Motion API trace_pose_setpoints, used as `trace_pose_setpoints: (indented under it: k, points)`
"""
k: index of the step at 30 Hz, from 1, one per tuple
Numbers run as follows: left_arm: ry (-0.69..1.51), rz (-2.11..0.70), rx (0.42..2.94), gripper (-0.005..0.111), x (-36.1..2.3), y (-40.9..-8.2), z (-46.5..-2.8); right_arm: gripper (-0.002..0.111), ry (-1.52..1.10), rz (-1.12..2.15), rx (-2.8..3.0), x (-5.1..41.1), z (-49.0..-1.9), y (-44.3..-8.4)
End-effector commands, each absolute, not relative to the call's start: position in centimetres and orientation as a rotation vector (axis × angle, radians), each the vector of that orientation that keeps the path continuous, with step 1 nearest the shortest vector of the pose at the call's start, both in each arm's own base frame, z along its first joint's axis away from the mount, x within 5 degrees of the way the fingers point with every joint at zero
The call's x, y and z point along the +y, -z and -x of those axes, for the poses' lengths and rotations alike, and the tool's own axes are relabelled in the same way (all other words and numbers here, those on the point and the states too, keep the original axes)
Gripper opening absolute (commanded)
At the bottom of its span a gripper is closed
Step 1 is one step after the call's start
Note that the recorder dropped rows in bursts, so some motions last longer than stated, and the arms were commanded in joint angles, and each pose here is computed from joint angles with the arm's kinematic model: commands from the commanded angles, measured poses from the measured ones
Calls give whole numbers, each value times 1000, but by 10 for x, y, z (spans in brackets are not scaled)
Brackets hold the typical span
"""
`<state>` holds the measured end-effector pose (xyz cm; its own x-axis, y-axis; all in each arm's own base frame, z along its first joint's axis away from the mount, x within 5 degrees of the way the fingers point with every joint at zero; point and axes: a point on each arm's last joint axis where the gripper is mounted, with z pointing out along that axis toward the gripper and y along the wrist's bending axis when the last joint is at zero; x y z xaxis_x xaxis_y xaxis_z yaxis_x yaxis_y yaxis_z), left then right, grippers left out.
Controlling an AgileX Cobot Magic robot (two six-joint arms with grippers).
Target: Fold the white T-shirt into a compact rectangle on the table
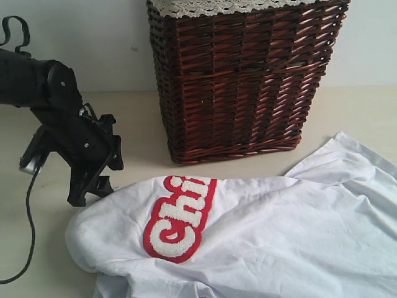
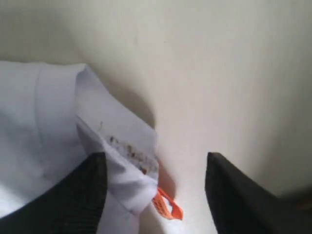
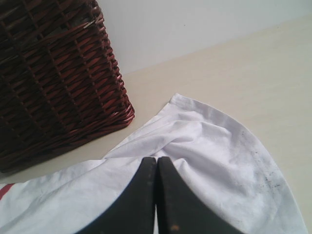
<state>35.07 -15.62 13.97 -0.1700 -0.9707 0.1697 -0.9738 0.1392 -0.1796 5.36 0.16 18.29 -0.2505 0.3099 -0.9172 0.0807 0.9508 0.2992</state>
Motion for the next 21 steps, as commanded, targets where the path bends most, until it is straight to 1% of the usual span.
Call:
trace_pose_setpoints:
  k: [1,3,8,9,11,13,18,21]
  points:
    - [-191,-1969,-2303,49,-156,-127,-340,0,-220,-290,1813,1,-53,-182]
    - [-128,-1947,-2282,45,-156,-124,-336,0,-220,-290,1813,1,-53,-182]
    - [-137,-1936,-2247,42,-159,-121,-335,0,-220,-290,1813,1,-53,-182]
    - [-141,-1938,-2237,39,-159,-121,-335,0,-220,-290,1813,1,-53,-182]
    - [-147,-1941,-2226,24,-160,-121,-335,0,-220,-290,1813,1,-53,-182]
    - [-150,-1929,-2234,1,-160,-121,-335,0,-220,-290,1813,1,-53,-182]
    - [-190,-1904,-2286,0,-159,-130,-336,0,-220,-290,1813,1,-53,-182]
    - [-306,-1880,-2419,0,-161,-146,-340,0,-224,-293,1813,2,-53,-182]
